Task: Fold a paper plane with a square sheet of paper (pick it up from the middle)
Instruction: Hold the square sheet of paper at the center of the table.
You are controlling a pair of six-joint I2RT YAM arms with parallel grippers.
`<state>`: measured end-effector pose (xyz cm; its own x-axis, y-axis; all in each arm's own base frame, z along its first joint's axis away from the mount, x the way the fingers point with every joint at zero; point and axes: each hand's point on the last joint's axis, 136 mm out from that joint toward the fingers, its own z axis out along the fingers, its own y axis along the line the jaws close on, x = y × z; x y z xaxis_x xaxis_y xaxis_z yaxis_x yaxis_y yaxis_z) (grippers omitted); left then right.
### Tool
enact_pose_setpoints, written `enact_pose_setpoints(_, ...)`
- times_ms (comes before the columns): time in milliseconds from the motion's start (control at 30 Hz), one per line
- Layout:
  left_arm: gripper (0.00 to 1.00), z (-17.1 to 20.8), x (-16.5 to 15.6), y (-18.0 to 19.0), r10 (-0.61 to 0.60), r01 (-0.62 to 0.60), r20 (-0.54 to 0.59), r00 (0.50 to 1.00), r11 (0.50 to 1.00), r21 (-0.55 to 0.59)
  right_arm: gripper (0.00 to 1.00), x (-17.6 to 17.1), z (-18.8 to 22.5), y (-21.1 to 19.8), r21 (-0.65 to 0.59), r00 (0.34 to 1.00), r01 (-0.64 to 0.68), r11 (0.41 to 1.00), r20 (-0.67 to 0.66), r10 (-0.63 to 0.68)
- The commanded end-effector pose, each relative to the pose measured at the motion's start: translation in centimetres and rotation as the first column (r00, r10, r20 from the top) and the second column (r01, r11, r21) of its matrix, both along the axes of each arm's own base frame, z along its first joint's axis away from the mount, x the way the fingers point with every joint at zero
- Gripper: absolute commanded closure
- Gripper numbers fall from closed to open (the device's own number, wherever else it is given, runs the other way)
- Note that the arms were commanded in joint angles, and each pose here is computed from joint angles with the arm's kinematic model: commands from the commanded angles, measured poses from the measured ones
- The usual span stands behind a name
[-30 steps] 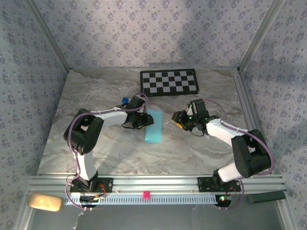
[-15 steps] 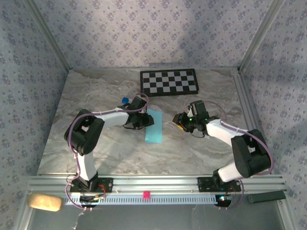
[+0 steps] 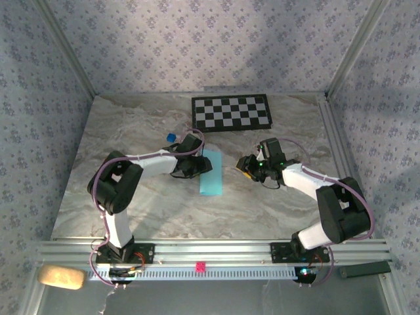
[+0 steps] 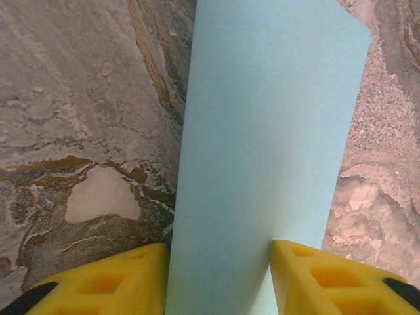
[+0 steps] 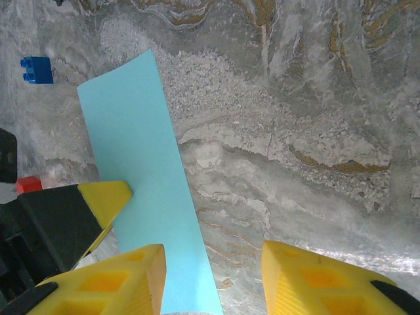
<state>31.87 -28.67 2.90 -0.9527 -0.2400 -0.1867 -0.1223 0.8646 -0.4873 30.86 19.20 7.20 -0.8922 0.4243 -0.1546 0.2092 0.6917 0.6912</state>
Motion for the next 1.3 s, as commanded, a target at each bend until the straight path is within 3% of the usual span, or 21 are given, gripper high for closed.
enact_pose_setpoints(0, 0.54, -2.0, -1.2, 1.1, -0.019, 0.023, -0.05, 0.999, 0.996, 0.088, 0.56, -0.6, -0.5, -0.2, -0.022, 1.0, -0.013, 1.0, -0.011, 0.012)
enact_pose_setpoints(400, 0.55, -3.6, -1.7, 3.1, -0.045, 0.064, -0.09, 0.995, 0.972, 0.226, 0.54, -0.6, -0.6, 0.1, -0.02, 1.0, -0.025, 1.0, -0.015, 0.024)
enact_pose_setpoints(1267, 0.61, -3.7, -1.1, 4.9, 0.024, -0.005, -0.078, 0.997, 0.972, 0.236, 0.54, -0.7, -1.1, 0.6, -0.03, 0.999, -0.039, 0.999, -0.031, 0.038)
